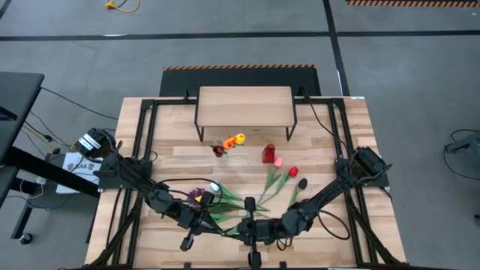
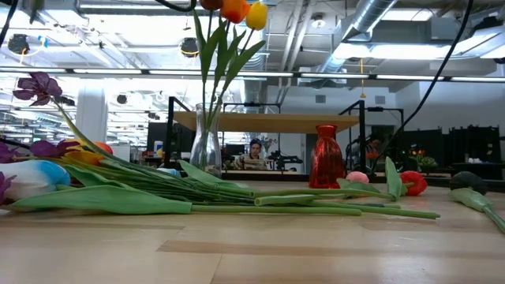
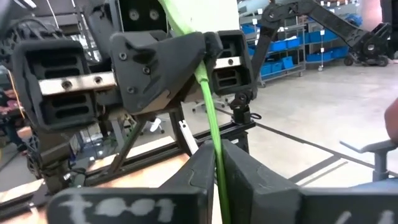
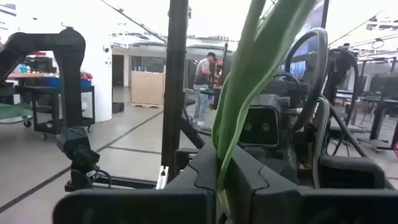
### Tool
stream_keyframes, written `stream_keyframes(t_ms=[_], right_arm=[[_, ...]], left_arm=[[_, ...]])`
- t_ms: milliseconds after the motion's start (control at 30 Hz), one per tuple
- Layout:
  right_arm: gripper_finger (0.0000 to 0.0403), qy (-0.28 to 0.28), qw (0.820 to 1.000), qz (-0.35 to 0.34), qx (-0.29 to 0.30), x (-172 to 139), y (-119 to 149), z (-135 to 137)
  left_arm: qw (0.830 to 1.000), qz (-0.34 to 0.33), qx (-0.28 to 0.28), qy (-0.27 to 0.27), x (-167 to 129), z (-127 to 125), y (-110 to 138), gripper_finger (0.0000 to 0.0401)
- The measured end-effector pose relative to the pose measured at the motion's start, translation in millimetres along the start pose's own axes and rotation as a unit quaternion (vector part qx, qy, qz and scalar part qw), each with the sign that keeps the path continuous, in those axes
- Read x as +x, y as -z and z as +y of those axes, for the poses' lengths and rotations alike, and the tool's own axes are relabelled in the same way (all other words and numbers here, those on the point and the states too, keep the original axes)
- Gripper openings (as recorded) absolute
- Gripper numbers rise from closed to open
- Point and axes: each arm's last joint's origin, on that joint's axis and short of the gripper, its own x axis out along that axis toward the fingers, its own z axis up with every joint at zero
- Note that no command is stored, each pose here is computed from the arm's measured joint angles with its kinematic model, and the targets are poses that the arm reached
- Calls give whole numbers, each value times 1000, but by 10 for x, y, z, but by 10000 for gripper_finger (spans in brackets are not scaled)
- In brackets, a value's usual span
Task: Pick and place flowers into a vace then onto a shelf
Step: Put the left black tulip into the transparent vase
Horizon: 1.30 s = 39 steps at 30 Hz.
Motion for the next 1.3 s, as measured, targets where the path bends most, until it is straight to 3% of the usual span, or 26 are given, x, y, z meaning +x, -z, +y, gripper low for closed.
stream_keyframes(t_ms=[367,667,1300], right_arm=[[4,2,996,81,33,24,33,-165],[3,-1,996,83,33,52,49,-224],[5,-6,990,137,25,104,15,-204]], left_arm=[[999,8,-27,-16,0,16,12,54],[997,37,-60,-33,17,124,88,95],[997,35,-70,-24,17,117,85,98]])
